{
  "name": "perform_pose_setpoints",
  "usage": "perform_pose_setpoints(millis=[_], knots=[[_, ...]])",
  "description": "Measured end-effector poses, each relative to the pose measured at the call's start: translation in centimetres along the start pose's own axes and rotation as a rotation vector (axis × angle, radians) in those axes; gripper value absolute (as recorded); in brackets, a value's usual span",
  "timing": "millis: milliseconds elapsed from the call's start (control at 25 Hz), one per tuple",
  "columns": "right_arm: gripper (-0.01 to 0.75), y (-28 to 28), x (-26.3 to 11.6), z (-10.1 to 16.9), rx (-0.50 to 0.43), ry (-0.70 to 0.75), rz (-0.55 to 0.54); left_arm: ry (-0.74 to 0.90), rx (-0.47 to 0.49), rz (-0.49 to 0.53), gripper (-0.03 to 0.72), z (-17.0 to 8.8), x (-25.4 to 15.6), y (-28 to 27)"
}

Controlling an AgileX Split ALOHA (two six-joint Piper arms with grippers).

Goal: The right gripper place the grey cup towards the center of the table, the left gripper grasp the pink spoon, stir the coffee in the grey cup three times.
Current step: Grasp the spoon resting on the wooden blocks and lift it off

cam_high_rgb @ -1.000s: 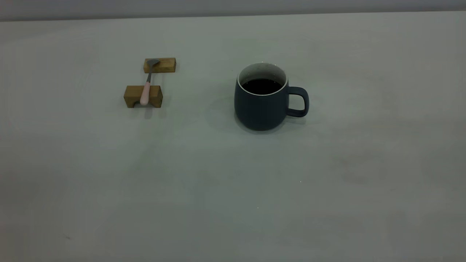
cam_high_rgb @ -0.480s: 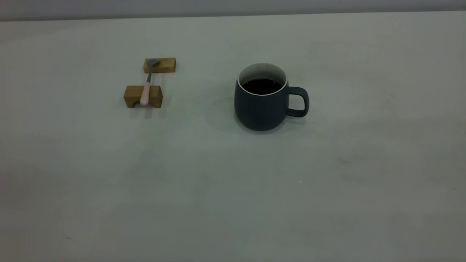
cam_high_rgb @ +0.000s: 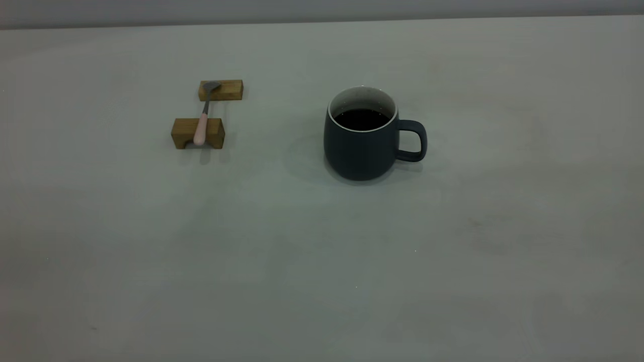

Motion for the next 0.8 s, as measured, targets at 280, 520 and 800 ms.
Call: perform_pose_setpoints(millis=[280, 520, 800], knots=[[0.24, 0.0, 0.0, 0.0, 0.001, 0.0, 0.0, -0.036, 0.021, -0.018, 0.558, 0.4, 0.6, -0.3], [0.226, 0.0, 0.0, 0.0, 0.001, 0.0, 0.0, -0.001, 0.025, 0.036, 0.604, 0.6, 5.5, 1.1], [0.229, 0.0, 0.0, 0.0, 0.001, 0.0, 0.0, -0.032, -0.043, 0.174, 0.668, -1.0, 12.6, 9.0]])
Point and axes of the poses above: a point on each arm's last joint axis where the gripper is mounted, y pointing out along that axis toward the gripper, z along the wrist's bending axis when the last joint is at zero, x = y × z, the point moved 7 cm from there along y, pointing out along that axis toward the gripper, and after that the axes turned 9 degrees about y, right-handed, at the moved point
